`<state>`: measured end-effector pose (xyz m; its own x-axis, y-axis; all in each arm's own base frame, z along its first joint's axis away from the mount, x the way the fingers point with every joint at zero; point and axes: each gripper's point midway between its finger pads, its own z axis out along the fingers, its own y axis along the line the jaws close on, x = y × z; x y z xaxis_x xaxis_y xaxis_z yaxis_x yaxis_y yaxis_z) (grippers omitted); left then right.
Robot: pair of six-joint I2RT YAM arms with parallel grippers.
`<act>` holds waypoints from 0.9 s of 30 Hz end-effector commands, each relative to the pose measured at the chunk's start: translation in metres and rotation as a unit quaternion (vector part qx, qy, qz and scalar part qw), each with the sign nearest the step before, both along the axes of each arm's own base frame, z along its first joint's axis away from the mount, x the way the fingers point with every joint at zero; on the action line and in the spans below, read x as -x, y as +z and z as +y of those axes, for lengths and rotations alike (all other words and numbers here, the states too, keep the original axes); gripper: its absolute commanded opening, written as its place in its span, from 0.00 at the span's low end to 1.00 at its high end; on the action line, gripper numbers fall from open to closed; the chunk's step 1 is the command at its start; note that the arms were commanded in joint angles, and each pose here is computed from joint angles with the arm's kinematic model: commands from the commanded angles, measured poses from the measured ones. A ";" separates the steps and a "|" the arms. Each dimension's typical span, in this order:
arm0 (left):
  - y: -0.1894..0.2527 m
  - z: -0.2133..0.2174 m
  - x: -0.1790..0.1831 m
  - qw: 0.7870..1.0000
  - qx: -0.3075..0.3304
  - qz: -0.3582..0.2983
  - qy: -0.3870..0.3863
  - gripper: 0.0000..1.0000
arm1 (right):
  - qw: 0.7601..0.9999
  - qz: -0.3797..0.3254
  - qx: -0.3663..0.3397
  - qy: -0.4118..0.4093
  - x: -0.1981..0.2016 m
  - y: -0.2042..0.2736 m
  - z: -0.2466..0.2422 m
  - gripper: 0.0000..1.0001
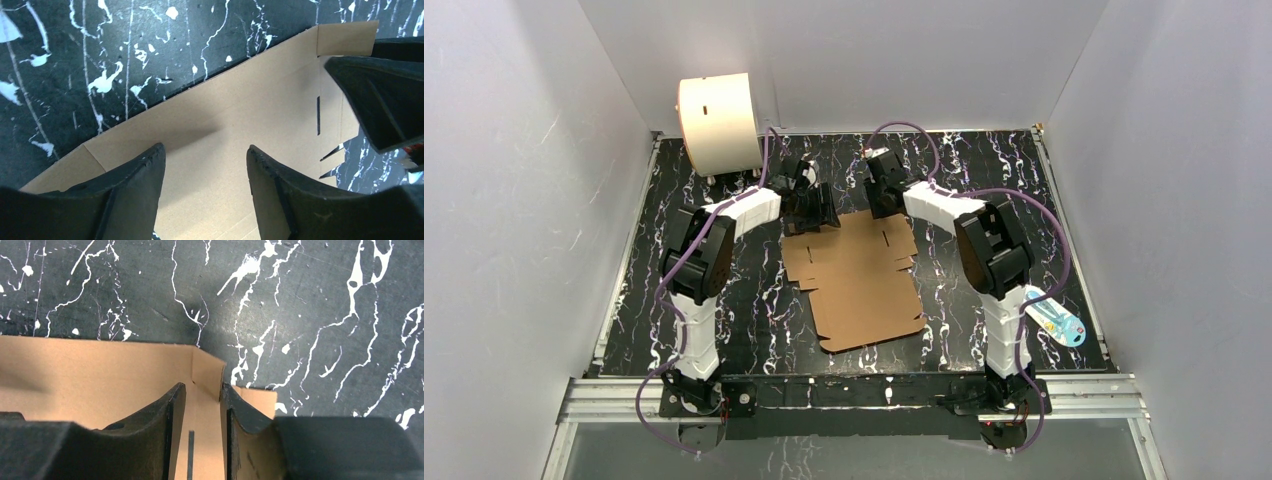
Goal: Fold the paper box
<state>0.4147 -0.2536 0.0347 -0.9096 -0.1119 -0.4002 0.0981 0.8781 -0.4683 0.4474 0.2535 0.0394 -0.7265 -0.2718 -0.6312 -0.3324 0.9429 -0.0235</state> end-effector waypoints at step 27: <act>0.038 0.097 0.105 0.989 0.047 0.004 0.142 0.65 | 0.942 -0.004 -0.297 0.154 0.110 0.067 0.058 0.67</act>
<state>0.3058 -0.1609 0.0612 -0.8687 -0.3501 -0.3505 -0.1355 0.8485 -0.5116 0.3305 0.2869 0.0598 -0.7467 -0.1507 -0.6479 -0.5114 0.7530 0.4142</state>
